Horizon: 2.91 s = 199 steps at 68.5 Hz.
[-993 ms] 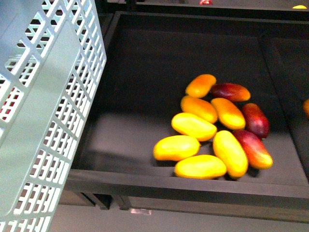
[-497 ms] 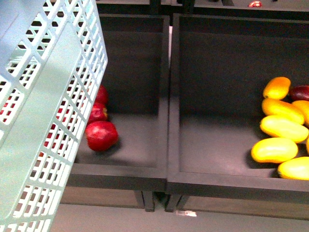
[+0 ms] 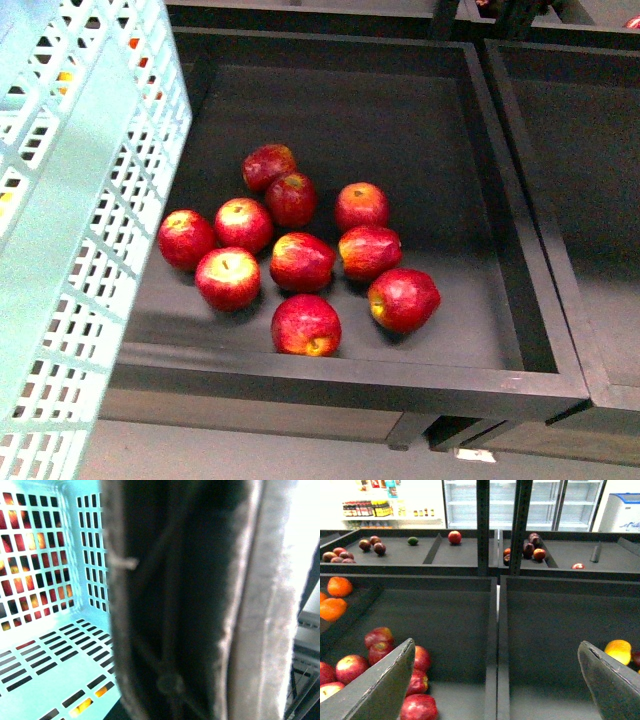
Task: Pick mango and avocado into basket
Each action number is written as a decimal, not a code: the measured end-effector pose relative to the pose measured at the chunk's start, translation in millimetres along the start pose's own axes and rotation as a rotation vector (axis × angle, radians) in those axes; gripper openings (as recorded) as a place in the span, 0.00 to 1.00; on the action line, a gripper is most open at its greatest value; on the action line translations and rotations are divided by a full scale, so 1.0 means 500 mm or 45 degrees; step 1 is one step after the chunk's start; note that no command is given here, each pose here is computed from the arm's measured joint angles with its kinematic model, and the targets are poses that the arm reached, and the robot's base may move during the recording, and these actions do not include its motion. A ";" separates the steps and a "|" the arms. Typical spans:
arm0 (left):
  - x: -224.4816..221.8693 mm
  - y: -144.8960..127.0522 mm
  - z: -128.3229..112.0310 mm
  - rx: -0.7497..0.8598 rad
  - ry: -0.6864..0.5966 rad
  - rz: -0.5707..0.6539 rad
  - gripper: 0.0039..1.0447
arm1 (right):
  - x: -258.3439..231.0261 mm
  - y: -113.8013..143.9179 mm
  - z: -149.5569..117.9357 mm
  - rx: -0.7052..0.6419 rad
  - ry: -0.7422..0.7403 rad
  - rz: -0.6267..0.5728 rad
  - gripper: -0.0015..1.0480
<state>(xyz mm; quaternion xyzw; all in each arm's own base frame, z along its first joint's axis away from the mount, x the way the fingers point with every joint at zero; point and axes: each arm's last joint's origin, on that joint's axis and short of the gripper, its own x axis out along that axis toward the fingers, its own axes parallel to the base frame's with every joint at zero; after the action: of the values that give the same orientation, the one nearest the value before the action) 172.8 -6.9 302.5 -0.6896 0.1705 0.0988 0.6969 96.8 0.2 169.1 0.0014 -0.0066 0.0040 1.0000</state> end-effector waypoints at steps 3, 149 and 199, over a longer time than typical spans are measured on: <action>-0.001 -0.001 0.000 0.011 -0.006 -0.003 0.13 | 0.000 0.000 0.000 0.000 0.000 -0.001 0.92; 0.173 -0.042 -0.388 1.078 1.124 0.008 0.13 | 0.252 -0.336 -0.068 0.845 0.723 -0.961 0.92; 0.173 -0.042 -0.387 1.078 1.121 0.009 0.13 | 0.487 -0.515 -0.278 1.443 0.783 -1.342 0.92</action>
<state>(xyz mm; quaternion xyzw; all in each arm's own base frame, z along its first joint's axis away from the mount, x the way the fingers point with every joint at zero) 240.9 -208.6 291.5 -0.3283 0.4693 -0.2697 0.7741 344.4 -254.8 32.6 0.5063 0.2715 -0.4618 0.6759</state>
